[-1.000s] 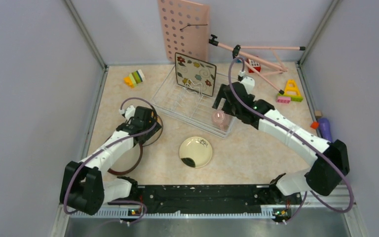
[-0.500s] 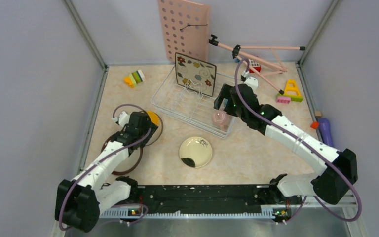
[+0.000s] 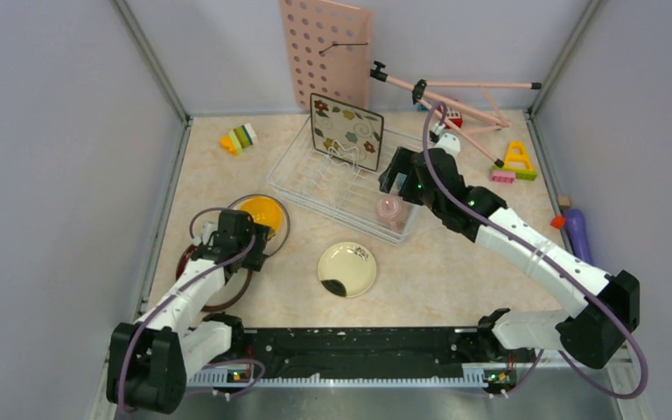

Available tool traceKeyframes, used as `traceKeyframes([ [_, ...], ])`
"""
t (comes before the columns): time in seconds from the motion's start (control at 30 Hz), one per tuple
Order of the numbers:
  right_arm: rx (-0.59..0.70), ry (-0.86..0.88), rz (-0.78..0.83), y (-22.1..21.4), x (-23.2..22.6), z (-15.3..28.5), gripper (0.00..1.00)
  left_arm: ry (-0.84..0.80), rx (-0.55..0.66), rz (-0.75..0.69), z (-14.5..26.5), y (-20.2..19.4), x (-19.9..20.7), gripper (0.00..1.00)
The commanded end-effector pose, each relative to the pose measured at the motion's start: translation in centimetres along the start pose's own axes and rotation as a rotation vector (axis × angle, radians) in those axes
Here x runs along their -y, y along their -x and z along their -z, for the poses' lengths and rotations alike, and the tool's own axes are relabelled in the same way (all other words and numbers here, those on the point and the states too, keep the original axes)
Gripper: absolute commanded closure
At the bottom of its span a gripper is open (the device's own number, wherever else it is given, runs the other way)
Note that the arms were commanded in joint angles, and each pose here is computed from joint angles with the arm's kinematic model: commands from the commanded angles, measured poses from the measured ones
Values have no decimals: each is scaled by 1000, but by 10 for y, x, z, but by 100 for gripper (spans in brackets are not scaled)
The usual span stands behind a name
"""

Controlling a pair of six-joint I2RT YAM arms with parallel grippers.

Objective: Load the mixed dishes into the dish rack

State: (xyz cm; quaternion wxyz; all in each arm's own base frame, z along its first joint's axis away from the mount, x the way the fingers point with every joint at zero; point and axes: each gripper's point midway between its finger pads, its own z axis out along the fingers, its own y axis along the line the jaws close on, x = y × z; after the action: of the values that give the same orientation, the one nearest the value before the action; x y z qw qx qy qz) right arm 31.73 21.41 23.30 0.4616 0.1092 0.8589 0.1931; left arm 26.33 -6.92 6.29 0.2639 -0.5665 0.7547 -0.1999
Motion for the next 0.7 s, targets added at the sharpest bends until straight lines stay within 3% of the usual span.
traceKeyframes([
  [0.0,50,45,-3,13,-7,10,1,-9,-19,74,-8,-1,4,28],
  [0.3,51,57,-3,14,-10,11,1,-61,105,100,-1,24,11,37],
  [0.4,50,64,-1,13,-11,11,1,-95,133,113,1,29,16,53],
  [0.47,46,62,0,12,-11,10,1,-101,131,115,1,29,18,76],
  [0.5,46,65,-1,13,-12,10,1,-103,119,111,2,27,19,95],
  [0.53,46,64,1,13,-11,11,1,-101,106,107,3,25,19,100],
  [0.67,56,53,2,17,-9,14,1,-101,134,70,22,32,21,100],
])
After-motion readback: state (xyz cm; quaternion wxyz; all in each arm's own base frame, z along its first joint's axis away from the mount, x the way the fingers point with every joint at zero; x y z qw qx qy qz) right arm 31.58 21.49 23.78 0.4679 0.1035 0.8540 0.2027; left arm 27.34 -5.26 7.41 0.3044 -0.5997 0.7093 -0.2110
